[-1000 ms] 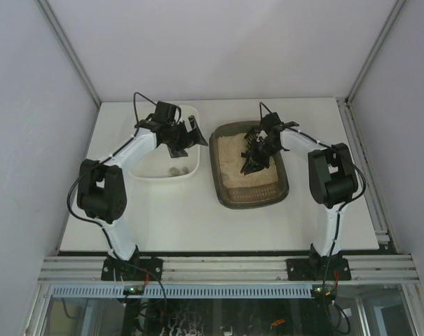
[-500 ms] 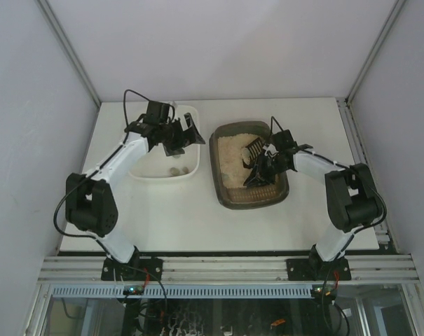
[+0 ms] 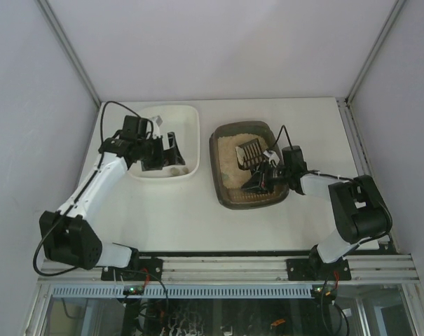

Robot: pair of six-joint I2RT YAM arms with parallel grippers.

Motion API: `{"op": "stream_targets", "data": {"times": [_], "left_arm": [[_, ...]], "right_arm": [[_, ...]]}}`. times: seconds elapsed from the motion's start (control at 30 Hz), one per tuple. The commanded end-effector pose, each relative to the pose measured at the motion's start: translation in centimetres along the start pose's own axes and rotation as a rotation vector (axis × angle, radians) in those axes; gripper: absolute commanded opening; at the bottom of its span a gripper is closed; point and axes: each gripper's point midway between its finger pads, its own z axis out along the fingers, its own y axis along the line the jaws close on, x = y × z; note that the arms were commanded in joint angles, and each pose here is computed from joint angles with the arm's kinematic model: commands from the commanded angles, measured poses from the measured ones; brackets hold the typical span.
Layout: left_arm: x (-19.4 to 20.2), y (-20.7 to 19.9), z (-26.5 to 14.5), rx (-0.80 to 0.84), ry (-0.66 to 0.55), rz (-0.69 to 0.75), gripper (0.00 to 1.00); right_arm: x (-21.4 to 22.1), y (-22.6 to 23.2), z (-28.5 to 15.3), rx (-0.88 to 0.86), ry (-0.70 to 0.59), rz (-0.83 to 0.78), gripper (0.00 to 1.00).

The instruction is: Clean the litter box

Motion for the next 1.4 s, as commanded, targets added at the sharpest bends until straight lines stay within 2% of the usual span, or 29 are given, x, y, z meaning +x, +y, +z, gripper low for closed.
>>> {"op": "stream_targets", "data": {"times": [0.0,0.17,0.3,0.43,0.53,0.77,0.93,1.1,1.37], "left_arm": [[1.6,2.3,-3.6,-0.043,-0.027,0.078,1.00],[3.0,3.8,-5.8,-0.069,-0.071,0.079,1.00],[3.5,4.8,-7.2,-0.101,-0.126,0.076,1.00],[4.0,5.5,-7.9,-0.120,-0.154,0.064,1.00],[4.4,5.9,-8.0,-0.132,-0.158,0.053,1.00],[4.9,6.6,-7.9,-0.153,-0.161,0.041,1.00],[5.1,7.1,-7.8,-0.167,-0.160,0.044,1.00],[5.4,7.4,-7.8,-0.173,-0.152,0.042,1.00],[5.9,7.7,-7.6,-0.173,-0.137,0.041,1.00]], "right_arm": [[-1.5,5.3,-0.6,-0.230,-0.075,-0.287,0.00],[-2.3,7.4,-1.4,-0.373,-0.189,-0.400,0.00],[-3.3,7.8,-1.7,-0.404,-0.303,-0.492,0.00],[-3.8,7.7,-1.4,-0.426,-0.324,-0.539,0.00],[-3.5,8.6,-1.7,-0.521,-0.319,-0.559,0.00],[-2.9,7.3,1.5,-0.552,-0.035,-0.189,0.00],[1.7,9.7,2.3,-0.570,0.135,-0.124,0.00],[3.0,11.4,1.3,-0.576,0.187,-0.003,0.00],[1.8,11.6,-1.5,-0.582,0.119,0.060,0.00]]}}
